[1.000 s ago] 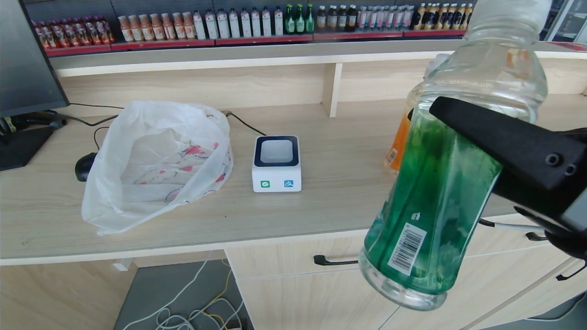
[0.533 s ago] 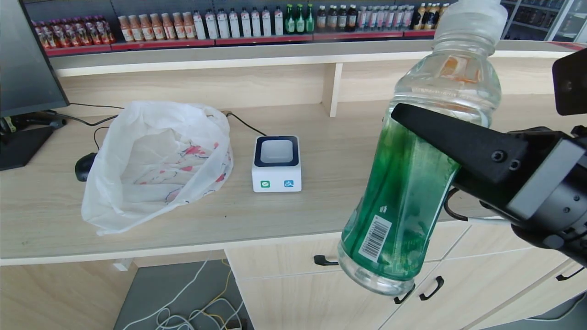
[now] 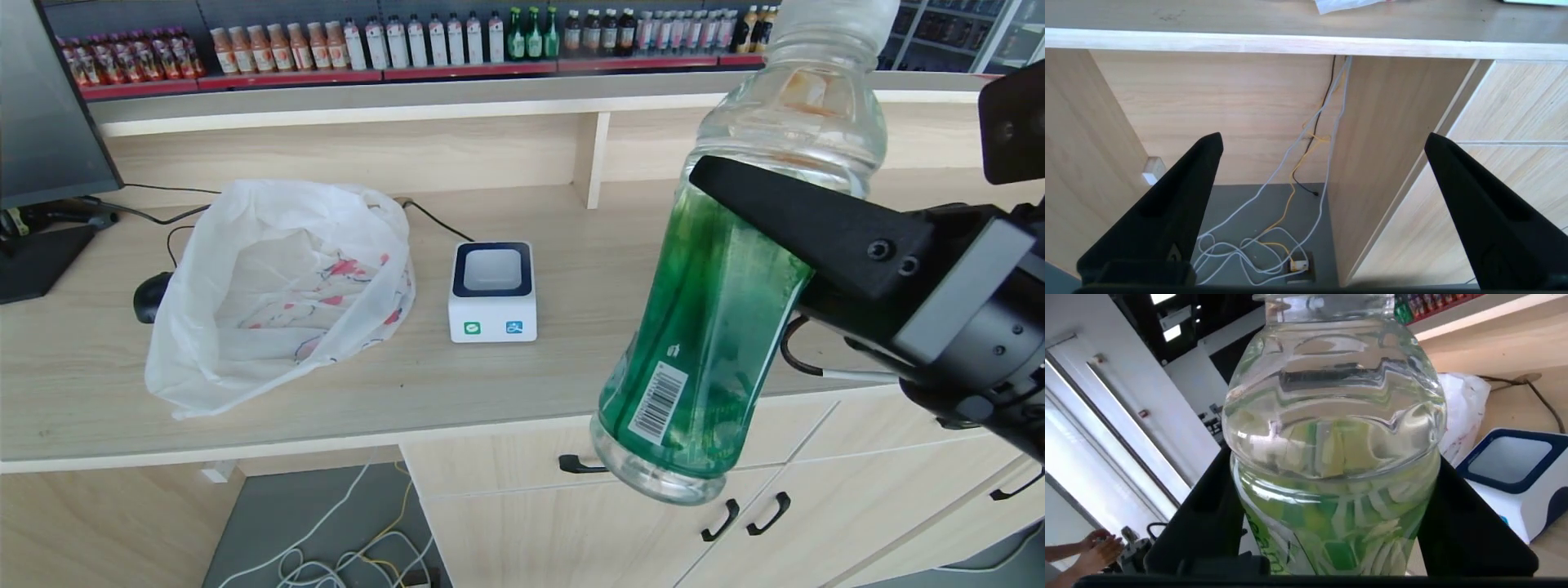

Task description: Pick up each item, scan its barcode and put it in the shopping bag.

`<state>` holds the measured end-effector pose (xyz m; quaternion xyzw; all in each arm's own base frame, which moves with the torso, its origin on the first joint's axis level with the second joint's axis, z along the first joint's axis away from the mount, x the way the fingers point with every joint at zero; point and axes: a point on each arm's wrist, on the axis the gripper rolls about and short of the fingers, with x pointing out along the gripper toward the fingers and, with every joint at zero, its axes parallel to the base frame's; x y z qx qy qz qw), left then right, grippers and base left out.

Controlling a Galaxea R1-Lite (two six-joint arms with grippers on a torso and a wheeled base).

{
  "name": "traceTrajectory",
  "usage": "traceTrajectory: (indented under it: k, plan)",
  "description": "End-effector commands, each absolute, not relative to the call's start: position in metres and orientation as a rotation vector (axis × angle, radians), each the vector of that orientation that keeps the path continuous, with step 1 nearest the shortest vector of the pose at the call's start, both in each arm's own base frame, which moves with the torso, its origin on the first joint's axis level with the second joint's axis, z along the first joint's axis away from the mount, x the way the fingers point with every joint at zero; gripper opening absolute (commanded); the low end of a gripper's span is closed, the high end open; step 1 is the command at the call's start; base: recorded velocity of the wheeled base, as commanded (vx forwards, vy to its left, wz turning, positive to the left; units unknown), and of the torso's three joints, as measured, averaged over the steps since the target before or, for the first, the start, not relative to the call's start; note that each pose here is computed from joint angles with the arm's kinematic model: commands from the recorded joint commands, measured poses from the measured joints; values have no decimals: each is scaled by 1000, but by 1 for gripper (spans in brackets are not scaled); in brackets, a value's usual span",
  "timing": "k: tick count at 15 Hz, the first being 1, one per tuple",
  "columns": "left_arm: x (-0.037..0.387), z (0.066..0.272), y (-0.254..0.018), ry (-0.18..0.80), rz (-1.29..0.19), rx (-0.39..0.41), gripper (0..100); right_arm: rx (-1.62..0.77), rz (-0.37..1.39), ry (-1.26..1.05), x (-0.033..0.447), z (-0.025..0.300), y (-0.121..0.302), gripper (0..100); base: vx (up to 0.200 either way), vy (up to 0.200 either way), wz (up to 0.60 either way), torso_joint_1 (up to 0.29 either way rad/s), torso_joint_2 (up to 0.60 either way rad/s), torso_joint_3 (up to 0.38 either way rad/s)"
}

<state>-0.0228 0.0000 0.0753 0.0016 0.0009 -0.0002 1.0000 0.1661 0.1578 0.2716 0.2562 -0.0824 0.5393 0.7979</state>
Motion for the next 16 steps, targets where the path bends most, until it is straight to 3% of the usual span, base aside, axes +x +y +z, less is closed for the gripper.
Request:
traceTrajectory:
  k: [1,11,16]
  plan:
    - [-23,75,0,2,0,3,100,552,1165,-188,165,275,158,0,0,0,0,0,0,0]
    - [-23,75,0,2,0,2,100,326,1053,-280,141,254,121,0,0,0,0,0,0,0]
    - [-23,75,0,2,0,2,100,245,820,-339,144,257,118,0,0,0,0,0,0,0]
